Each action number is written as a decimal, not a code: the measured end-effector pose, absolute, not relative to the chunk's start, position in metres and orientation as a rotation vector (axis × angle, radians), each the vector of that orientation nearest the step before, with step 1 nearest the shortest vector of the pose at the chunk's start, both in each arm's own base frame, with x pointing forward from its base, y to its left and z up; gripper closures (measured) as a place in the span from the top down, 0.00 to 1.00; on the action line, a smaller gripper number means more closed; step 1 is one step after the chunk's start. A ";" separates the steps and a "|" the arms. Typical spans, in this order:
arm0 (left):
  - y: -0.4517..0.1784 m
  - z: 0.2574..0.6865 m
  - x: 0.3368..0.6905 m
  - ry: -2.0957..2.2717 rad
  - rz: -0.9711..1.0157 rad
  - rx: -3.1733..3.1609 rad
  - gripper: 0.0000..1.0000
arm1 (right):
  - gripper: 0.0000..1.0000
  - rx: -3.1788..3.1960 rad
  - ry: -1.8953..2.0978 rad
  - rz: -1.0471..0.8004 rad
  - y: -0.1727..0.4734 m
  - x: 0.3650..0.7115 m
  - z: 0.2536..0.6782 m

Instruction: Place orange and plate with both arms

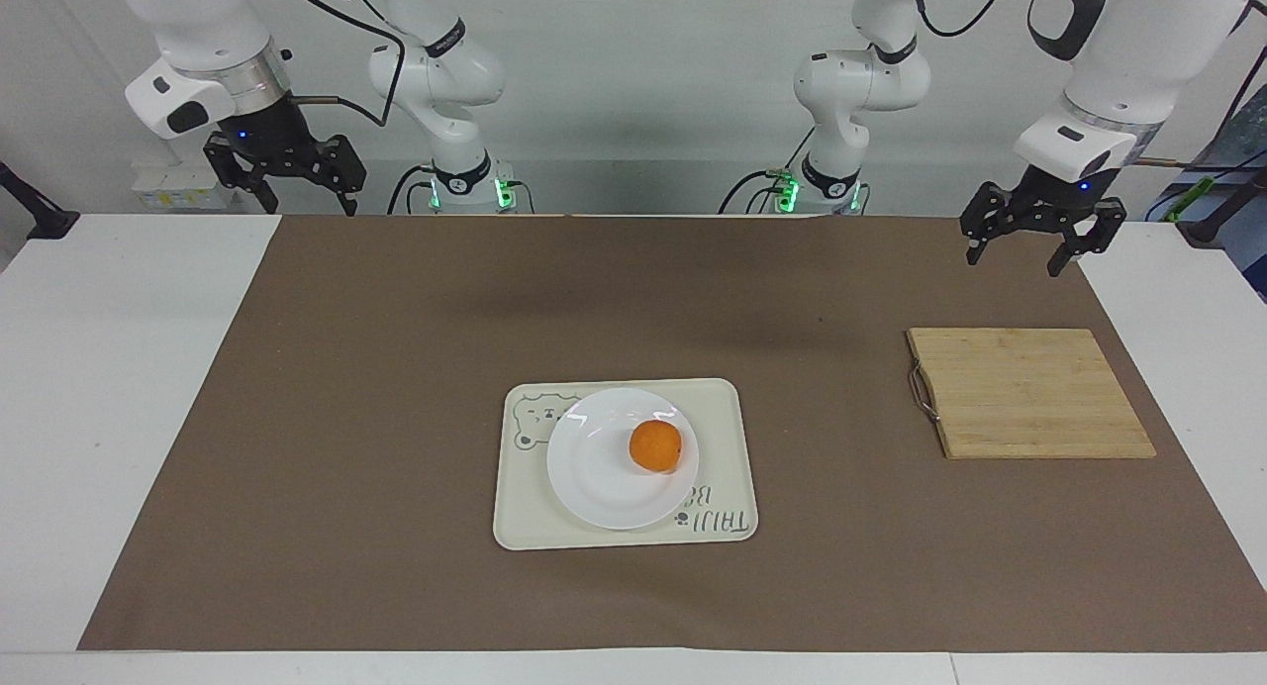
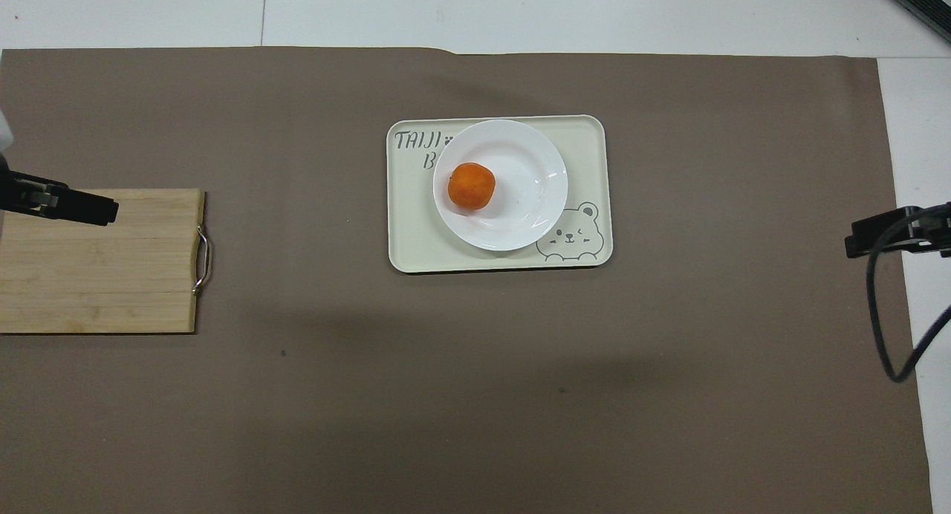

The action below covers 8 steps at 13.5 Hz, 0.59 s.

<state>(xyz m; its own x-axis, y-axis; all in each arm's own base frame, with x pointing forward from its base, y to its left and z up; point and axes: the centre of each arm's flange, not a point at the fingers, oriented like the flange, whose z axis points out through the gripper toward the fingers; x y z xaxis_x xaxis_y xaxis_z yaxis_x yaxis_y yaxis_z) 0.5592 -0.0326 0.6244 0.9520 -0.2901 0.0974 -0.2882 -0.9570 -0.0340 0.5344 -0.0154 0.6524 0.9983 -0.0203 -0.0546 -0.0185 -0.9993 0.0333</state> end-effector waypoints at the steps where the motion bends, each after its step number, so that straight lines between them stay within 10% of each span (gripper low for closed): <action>1: -0.033 0.624 0.559 0.457 -0.159 -3.085 1.00 | 1.00 3.108 -0.020 -0.088 -0.015 0.534 0.652; 8: -0.033 0.624 0.560 0.457 -0.161 -3.084 1.00 | 1.00 3.108 0.003 -0.092 -0.016 0.534 0.651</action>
